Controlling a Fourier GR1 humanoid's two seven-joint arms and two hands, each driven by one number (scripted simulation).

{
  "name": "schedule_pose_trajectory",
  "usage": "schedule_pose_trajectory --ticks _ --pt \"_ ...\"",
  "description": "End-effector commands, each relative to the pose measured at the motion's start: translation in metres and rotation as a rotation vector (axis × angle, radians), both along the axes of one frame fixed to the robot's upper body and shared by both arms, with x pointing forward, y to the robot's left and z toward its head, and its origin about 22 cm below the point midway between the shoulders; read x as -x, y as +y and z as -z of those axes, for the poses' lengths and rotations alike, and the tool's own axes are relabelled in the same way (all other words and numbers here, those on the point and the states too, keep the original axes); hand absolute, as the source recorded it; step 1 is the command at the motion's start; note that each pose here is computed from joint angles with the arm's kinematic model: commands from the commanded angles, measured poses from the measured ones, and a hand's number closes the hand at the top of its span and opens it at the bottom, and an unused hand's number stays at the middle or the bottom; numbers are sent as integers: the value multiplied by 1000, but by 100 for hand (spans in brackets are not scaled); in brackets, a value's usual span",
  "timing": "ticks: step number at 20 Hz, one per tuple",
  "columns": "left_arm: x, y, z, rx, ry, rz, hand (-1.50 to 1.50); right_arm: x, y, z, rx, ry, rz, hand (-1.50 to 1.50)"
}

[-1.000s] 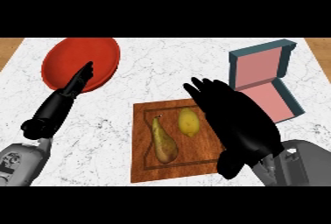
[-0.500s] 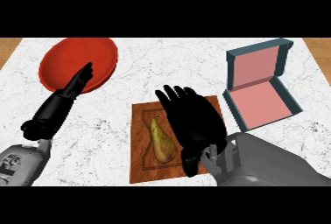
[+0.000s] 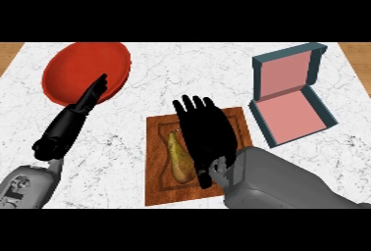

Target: Pick the lemon from the cutting board and place it in the cardboard box

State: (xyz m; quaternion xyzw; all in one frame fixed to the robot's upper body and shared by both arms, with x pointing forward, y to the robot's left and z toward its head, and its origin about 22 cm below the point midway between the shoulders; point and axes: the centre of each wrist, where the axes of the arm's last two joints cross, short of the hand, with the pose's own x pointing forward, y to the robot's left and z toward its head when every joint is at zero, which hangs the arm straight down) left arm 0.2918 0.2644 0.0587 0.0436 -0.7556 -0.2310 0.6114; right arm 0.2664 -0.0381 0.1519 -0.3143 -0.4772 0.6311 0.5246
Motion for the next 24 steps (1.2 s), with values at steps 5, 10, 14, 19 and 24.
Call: schedule_pose_trajectory --ticks 5,10,14,19,24 --pt "-3 -2 0 22 -1 13 0 -7 5 20 132 -1 107 -150" --pt "0 -5 -13 9 -3 14 0 -19 -10 30 152 -7 129 -150" --pt "2 1 -7 9 5 4 0 -24 7 45 125 35 118 -150" --pt "0 -5 -6 4 -7 -18 0 -23 1 49 127 68 85 -150" --pt "-3 7 -13 0 -6 -8 0 -33 -15 65 164 54 132 -150"
